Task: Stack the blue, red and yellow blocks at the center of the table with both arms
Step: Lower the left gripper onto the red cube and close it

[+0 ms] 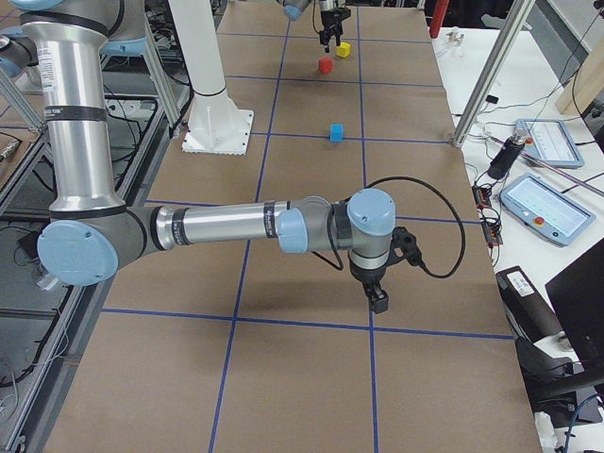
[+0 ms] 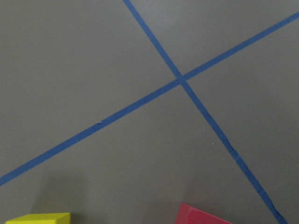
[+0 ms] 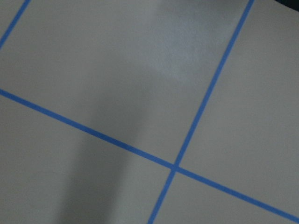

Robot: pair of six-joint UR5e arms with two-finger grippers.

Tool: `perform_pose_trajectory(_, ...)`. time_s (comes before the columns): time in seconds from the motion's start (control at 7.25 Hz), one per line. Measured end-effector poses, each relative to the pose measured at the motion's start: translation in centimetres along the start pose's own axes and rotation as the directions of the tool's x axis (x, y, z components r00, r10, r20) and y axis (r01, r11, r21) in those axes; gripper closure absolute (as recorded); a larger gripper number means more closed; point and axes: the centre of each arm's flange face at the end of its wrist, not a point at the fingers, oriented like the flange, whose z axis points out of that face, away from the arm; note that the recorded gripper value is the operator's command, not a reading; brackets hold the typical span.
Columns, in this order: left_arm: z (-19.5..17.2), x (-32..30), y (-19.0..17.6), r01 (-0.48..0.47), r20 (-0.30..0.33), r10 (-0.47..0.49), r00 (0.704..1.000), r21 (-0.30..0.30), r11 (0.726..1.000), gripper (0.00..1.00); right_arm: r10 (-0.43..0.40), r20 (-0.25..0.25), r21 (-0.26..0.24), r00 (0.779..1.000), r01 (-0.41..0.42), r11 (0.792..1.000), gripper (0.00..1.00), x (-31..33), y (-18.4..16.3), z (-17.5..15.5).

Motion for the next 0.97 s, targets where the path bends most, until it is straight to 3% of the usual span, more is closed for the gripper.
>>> perform_pose_trajectory(0.28, 2.8, 1.8, 0.5, -0.033, -0.012, 0.032, 0.999, -0.035, 0.999, 0.01, 0.068, 0.0, -0.019, 0.998, -0.068, 0.997, 0.0, 2.1, 4.6, 0.7)
perform_pose_trajectory(0.55, 5.1, 2.9, 1.7, -0.056, -0.016, 0.055, 0.998, -0.074, 0.996, 0.02, 0.088, -0.001, -0.025, 0.996, -0.088, 0.996, 0.01, 2.6, 5.7, 1.0)
perform_pose_trajectory(0.69, 6.0, 3.3, 2.3, -0.064, -0.014, 0.063, 0.998, -0.088, 0.994, 0.35, 0.089, -0.002, -0.025, 0.996, -0.089, 0.996, 0.01, 2.6, 5.7, 1.0)
perform_pose_trajectory(0.83, 6.4, 3.4, 2.7, -0.066, -0.013, 0.066, 0.998, -0.097, 0.993, 0.85, 0.09, -0.002, -0.026, 0.996, -0.09, 0.996, 0.0, 2.6, 5.8, 1.0)
perform_pose_trajectory(0.97, 6.6, 3.4, 3.0, -0.067, -0.012, 0.067, 0.998, -0.102, 0.992, 1.0, 0.091, -0.002, -0.026, 0.996, -0.091, 0.995, 0.0, 2.7, 5.8, 1.0)
